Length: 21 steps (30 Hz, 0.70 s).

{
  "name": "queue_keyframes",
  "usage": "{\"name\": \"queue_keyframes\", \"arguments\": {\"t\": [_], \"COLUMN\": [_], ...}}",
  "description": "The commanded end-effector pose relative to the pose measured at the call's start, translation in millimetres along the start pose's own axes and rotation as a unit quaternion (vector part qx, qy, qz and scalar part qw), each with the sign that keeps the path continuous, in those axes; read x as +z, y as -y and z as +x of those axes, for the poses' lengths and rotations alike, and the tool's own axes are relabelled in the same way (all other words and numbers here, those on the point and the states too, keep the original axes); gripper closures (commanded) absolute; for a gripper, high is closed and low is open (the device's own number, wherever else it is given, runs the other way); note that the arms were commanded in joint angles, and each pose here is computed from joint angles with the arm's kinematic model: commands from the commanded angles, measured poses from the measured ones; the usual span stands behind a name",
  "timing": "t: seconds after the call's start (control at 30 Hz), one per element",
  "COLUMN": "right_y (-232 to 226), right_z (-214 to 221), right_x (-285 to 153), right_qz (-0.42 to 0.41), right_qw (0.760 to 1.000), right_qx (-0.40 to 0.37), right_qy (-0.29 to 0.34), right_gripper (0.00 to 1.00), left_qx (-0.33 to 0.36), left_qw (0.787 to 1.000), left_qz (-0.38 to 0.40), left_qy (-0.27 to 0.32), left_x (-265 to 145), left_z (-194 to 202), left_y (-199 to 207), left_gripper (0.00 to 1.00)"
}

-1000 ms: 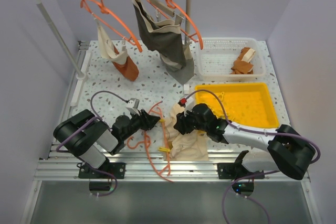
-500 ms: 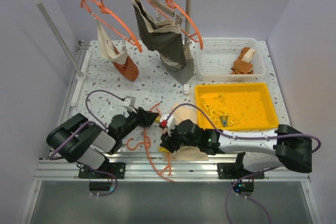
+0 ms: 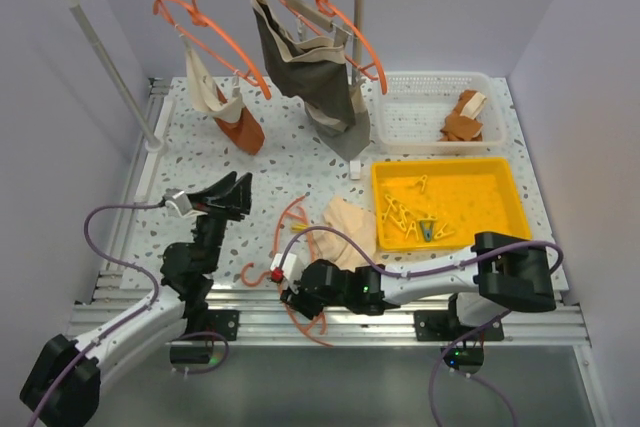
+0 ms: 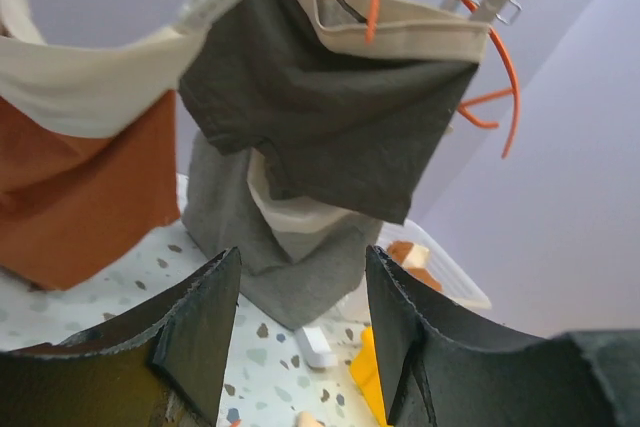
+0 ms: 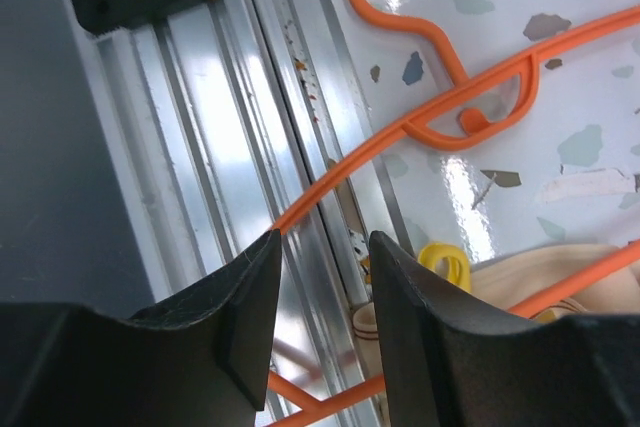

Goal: Clip the underwear to the hanger
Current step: Pick up the hanger at the center of the board.

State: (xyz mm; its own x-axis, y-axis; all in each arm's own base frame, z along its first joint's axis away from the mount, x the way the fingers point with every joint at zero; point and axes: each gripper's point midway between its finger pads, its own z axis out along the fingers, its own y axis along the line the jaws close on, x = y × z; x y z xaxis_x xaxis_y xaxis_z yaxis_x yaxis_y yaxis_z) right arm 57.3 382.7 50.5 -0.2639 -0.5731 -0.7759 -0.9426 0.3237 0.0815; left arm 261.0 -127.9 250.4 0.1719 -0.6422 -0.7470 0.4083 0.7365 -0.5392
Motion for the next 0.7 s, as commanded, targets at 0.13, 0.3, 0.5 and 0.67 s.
{"name": "queue_keyframes", "arguments": {"t": [0.13, 0.3, 0.5, 0.67], "right_y": [-25, -25, -31, -31], "right_z": [-32, -21, -14, 1], "right_x": [11, 27, 29, 34], "right_qz": [-0.011, 0.019, 0.048, 0.088], "right_qw": [0.999, 0.998, 0.995, 0.991], "right_qx": [0.025, 0.051, 0.079, 0.078], "right_qy": [0.02, -0.007, -0.024, -0.058], "right_gripper": [0.56, 0.56, 0.56, 0.57], "left_qx": [0.073, 0.077, 0.078, 0.075], "left_qw": [0.987, 0.985, 0.984, 0.984], "left_qz": [-0.129, -0.132, -0.133, -0.131], "left_qy": [-0.063, -0.079, -0.092, -0.093], "left_x": [-34, -34, -36, -37], "left_z": [39, 45, 48, 48], "left_y": [-72, -73, -73, -72], "left_gripper": [0.43, 0.43, 0.43, 0.43]}}
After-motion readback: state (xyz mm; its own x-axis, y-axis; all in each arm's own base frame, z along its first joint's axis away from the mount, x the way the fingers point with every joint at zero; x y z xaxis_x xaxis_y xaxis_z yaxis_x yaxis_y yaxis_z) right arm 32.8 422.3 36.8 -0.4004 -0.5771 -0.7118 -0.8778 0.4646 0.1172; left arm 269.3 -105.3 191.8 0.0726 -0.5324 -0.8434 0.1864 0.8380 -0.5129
